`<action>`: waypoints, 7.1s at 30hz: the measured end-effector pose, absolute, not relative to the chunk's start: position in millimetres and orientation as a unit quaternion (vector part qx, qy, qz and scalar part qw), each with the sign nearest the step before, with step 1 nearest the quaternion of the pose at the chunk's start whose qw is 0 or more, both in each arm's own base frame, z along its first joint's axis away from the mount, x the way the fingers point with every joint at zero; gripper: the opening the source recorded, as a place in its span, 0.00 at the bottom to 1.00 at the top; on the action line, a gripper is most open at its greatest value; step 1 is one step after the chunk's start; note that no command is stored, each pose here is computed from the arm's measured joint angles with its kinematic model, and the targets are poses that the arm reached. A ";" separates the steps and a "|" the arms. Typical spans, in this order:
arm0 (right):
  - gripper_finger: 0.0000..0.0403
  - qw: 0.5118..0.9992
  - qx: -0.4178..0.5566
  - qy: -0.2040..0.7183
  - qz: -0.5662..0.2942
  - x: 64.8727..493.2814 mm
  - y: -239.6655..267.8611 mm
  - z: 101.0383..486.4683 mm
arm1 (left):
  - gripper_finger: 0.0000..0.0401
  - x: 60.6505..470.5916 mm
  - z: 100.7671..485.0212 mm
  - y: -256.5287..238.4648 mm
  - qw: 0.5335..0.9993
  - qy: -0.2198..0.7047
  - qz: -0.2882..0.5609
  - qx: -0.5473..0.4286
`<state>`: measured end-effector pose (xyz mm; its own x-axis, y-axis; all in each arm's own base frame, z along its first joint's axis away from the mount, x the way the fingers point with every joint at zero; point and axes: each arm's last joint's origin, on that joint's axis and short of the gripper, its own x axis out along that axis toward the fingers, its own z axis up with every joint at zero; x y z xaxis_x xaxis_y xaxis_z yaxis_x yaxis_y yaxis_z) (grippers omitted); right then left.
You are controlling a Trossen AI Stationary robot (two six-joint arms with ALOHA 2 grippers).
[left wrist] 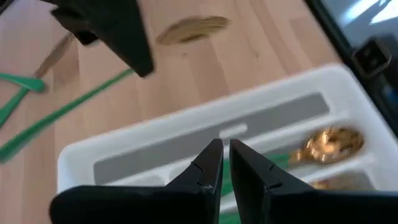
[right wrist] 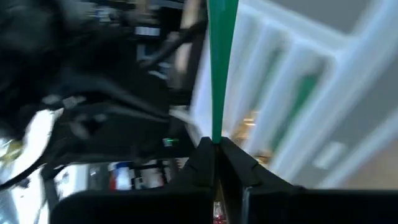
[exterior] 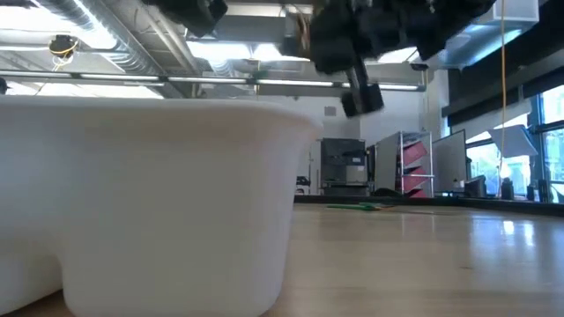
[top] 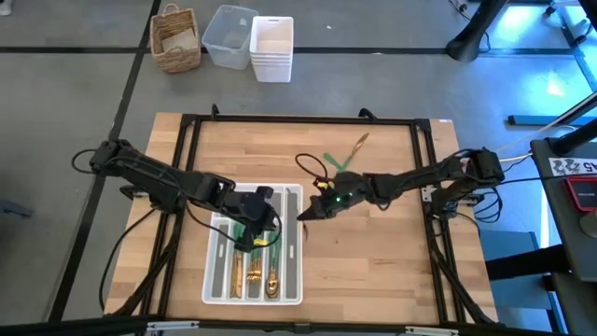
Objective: Sort silverware
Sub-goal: Put the spoon in the silverware tray
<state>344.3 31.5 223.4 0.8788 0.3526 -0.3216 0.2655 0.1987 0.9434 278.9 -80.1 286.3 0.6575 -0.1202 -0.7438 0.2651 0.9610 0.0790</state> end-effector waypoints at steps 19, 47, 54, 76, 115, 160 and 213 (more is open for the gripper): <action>0.02 0.820 0.509 0.008 0.263 341.6 64.8 281.3 | 0.05 257.8 345.2 -63.1 0.967 0.238 -0.033 -0.083; 0.02 0.877 0.226 -0.114 0.408 339.9 60.9 318.7 | 0.36 290.8 383.6 -68.5 0.981 -0.027 -0.094 -0.167; 0.02 0.878 0.219 -0.113 0.411 341.1 54.9 320.4 | 0.41 307.2 379.0 -76.2 0.974 -0.067 -0.143 -0.162; 0.02 0.880 0.220 -0.104 0.407 342.0 55.3 318.3 | 0.27 324.8 366.5 -78.0 0.970 -0.079 -0.141 -0.179; 0.31 0.880 0.255 -0.071 0.394 344.8 53.8 313.8 | 0.00 303.1 382.5 -78.1 0.976 -0.074 -0.145 -0.147; 0.30 0.927 0.279 0.247 0.033 251.5 -143.6 279.4 | 0.00 259.9 170.0 -136.8 0.755 0.257 0.122 -0.590; 0.30 0.919 0.233 0.318 -0.003 243.4 -140.8 266.3 | 0.00 260.8 161.2 -145.2 0.623 0.304 0.271 -0.667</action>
<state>243.4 -140.8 266.3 0.7975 0.1424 -0.5863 0.1544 0.8913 0.4264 260.8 -145.2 161.2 0.6685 -0.0675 -0.7407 -0.7436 -0.0381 -0.6676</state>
